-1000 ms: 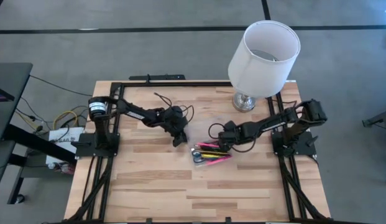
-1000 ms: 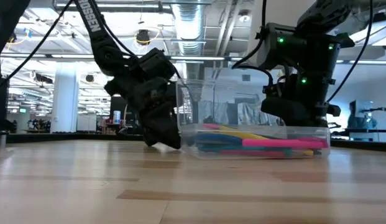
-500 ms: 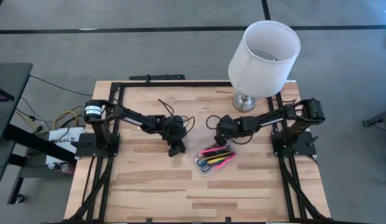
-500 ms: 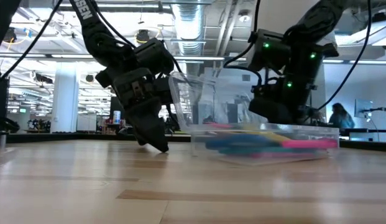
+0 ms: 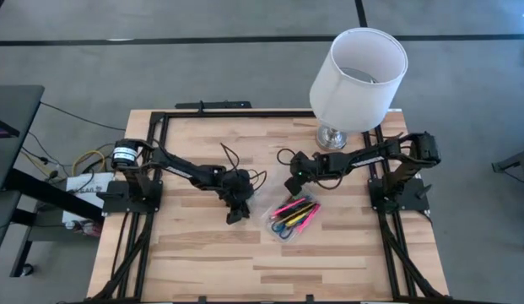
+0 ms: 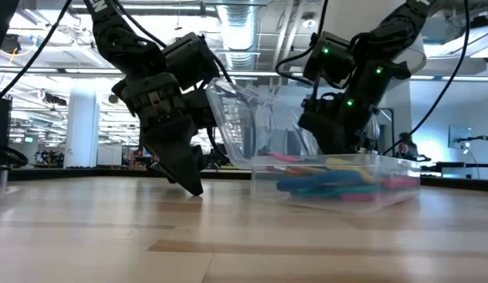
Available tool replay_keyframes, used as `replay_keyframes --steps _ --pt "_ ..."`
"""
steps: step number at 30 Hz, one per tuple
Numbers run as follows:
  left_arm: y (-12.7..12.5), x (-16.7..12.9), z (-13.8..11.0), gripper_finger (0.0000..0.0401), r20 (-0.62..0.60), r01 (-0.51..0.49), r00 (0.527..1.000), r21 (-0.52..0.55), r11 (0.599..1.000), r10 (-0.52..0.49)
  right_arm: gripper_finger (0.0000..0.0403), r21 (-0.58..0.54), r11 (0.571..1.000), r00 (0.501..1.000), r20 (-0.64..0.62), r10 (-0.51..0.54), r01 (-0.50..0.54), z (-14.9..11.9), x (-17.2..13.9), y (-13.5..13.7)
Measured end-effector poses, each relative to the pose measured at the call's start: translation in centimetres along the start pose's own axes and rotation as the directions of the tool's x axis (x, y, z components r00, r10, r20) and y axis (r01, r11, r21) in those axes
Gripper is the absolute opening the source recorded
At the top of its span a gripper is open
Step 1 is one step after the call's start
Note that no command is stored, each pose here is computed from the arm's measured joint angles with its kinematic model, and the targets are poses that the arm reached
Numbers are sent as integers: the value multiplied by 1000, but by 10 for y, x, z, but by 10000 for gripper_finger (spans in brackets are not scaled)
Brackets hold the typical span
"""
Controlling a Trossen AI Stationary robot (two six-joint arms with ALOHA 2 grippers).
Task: Pick & place school supplies into a supply box
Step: Close the transparent supply box
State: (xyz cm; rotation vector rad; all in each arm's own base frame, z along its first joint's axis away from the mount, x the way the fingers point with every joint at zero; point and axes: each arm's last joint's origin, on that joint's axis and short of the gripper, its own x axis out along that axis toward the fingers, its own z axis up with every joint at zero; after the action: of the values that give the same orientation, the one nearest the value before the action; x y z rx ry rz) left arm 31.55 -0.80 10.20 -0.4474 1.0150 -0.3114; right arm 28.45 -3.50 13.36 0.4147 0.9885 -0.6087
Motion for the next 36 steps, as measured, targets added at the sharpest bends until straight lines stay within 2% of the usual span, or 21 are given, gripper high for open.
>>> replay_keyframes --steps 7,11,18,23,30,36 --pt "-14 8 -4 86 -20 -9 1000 -4 1000 9 54 -3 999 998 53 47 -47 14 1 -4" --pt "-20 11 -8 86 -34 -33 999 -11 999 33 54 -45 997 994 87 66 -63 27 -3 -2" --pt "-20 2 -20 86 -37 -137 990 -80 987 135 54 -123 988 980 167 110 -90 51 -16 9" --pt "-19 -19 -42 86 14 -255 965 -157 954 260 54 -133 984 965 221 145 -117 60 -21 14" --pt "-15 -41 -58 86 153 -380 900 -189 906 409 54 -31 993 978 173 119 -115 55 -25 15" --pt "-2 -45 -52 86 192 -409 880 -156 899 434 54 -41 995 986 137 99 -94 37 -51 29"
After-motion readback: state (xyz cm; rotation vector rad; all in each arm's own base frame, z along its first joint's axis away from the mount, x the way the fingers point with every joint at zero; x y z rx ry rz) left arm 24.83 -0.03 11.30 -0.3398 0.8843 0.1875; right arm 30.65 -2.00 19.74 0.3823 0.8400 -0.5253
